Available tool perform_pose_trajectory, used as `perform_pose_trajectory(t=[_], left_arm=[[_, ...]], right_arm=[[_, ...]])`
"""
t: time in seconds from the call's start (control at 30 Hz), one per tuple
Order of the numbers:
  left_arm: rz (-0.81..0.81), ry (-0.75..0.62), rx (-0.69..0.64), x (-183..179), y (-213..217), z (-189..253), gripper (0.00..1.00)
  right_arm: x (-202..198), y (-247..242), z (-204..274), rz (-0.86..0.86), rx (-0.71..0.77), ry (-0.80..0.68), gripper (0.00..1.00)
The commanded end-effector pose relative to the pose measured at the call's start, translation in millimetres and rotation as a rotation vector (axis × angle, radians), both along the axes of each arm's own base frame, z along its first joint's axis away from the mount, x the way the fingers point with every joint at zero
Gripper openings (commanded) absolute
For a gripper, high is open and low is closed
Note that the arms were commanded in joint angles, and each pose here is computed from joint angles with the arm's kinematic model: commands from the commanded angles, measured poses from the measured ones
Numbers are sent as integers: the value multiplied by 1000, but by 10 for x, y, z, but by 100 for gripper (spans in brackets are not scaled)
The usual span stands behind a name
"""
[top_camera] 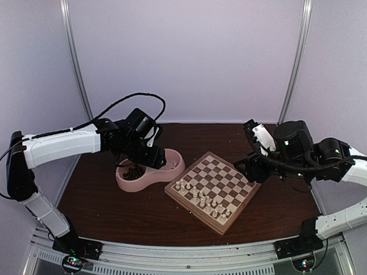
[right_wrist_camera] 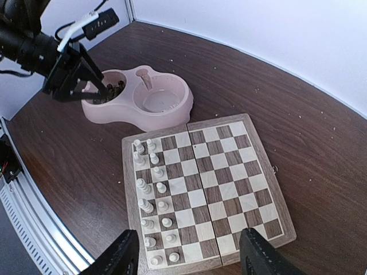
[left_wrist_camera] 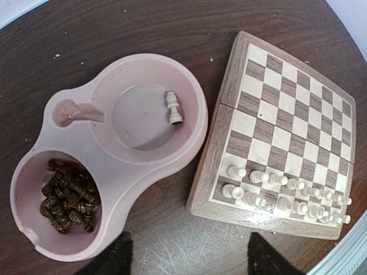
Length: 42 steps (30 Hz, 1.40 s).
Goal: Set up the chess pieces on the board
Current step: Pick up the bishop from the storage box.
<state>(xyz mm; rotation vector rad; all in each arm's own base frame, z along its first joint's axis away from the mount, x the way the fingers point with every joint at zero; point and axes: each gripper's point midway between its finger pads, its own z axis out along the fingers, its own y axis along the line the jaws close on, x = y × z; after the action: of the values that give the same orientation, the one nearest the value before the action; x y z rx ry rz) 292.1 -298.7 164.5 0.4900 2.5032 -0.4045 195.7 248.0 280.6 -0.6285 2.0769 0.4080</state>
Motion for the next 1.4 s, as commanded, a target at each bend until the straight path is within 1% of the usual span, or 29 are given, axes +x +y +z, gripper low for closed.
perform_pose_trajectory(t=[0.0,0.03,0.07,0.2,0.27,0.37,0.5,0.6,0.7,0.83,0.9,1.07,1.27,1.37], left_arm=[[-14,0,59,226,5,81,56],[-17,29,64,269,-7,9,52],[-20,49,56,315,-24,-30,51],[-63,119,36,488,-162,-167,53],[-80,162,67,559,-202,-286,53],[-103,223,130,642,-245,-501,57],[-91,262,211,738,-203,-742,63],[-80,293,226,773,-160,-901,64],[-73,347,239,761,-122,-1082,69],[-51,385,304,739,-1,-1242,73],[-32,403,331,736,74,-1304,72],[-3,437,347,739,186,-1400,67],[8,455,293,817,168,-1415,64],[46,478,303,841,261,-1462,61]], right_arm=[[4,-122,-75,-56,58,6,62],[-6,-138,-98,-56,58,10,62],[-10,-152,-115,-57,53,12,62],[-10,-174,-157,-57,26,20,61],[-7,-163,-164,-52,19,21,61],[11,-153,-195,-52,8,20,61],[22,-135,-263,-50,1,30,61],[19,-111,-300,-43,8,39,61],[24,-100,-303,-41,10,43,61],[44,-79,-283,-33,1,40,61],[58,-63,-256,-30,2,40,61],[76,-9,-244,-20,5,45,61],[83,38,-259,-13,13,55,61],[78,43,-265,-13,16,60,61]])
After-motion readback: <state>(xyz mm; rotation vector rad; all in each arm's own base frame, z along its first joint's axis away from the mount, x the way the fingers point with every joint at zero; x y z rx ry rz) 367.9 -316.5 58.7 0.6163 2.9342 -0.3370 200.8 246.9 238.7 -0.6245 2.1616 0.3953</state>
